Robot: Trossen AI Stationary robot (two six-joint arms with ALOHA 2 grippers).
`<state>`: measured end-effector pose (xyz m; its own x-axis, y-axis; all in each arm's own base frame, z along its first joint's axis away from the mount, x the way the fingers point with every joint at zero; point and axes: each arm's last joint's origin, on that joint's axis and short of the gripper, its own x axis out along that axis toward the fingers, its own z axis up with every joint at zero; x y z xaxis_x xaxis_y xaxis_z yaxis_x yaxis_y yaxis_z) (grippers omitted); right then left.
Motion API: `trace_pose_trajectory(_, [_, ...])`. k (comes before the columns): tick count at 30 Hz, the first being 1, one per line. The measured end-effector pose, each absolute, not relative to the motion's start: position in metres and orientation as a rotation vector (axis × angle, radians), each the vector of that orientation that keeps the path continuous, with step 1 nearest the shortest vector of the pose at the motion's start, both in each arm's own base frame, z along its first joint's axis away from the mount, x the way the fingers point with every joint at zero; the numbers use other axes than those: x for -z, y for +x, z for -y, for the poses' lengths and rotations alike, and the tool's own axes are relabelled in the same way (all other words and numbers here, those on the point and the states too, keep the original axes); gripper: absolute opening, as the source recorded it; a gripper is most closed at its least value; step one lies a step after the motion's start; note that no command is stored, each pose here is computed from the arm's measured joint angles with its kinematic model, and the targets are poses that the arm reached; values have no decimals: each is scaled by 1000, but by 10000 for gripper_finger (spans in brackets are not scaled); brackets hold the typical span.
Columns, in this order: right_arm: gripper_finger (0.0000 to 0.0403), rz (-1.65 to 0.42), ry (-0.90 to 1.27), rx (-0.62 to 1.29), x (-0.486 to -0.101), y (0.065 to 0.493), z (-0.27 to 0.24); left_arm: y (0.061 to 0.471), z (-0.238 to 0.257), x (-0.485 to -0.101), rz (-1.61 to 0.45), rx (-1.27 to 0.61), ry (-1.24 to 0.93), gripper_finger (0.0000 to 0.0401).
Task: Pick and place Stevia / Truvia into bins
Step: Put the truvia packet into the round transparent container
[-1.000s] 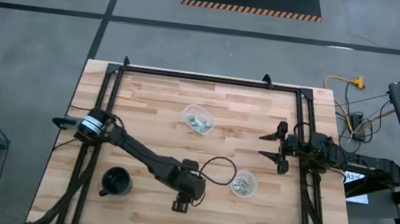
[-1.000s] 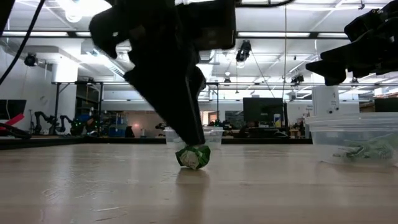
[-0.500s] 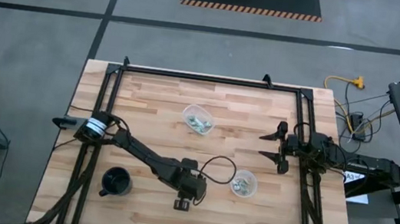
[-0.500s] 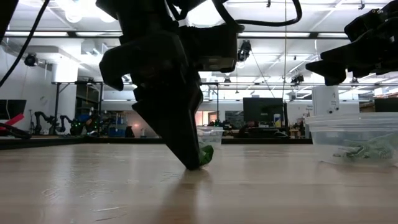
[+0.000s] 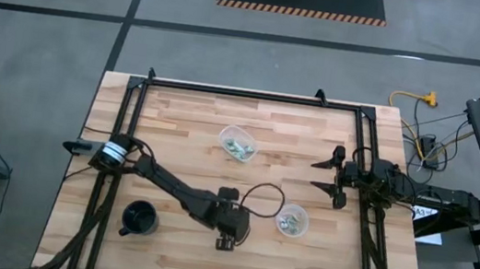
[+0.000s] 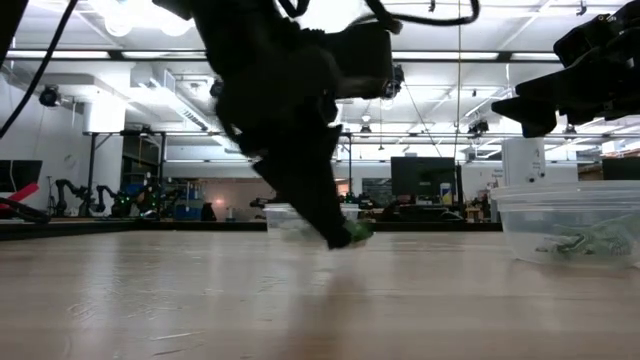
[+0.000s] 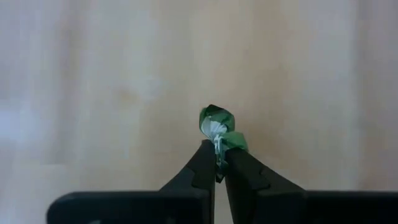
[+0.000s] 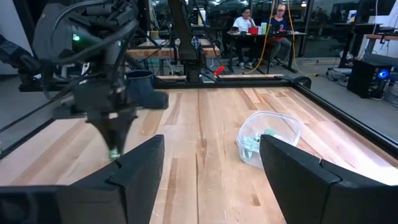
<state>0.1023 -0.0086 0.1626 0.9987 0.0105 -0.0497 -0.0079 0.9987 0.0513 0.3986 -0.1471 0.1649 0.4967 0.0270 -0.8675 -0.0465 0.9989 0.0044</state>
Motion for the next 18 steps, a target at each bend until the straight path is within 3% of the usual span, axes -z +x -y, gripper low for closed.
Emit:
trace_pose_trajectory(12, [254,-50,51,-8,-163,102,9,407,121,-180,-824,-307,37,1])
trace_pose_trajectory(18, [254,-51,52,-10,-162,102,9,405,80,-168,-668,-385,-52,0])
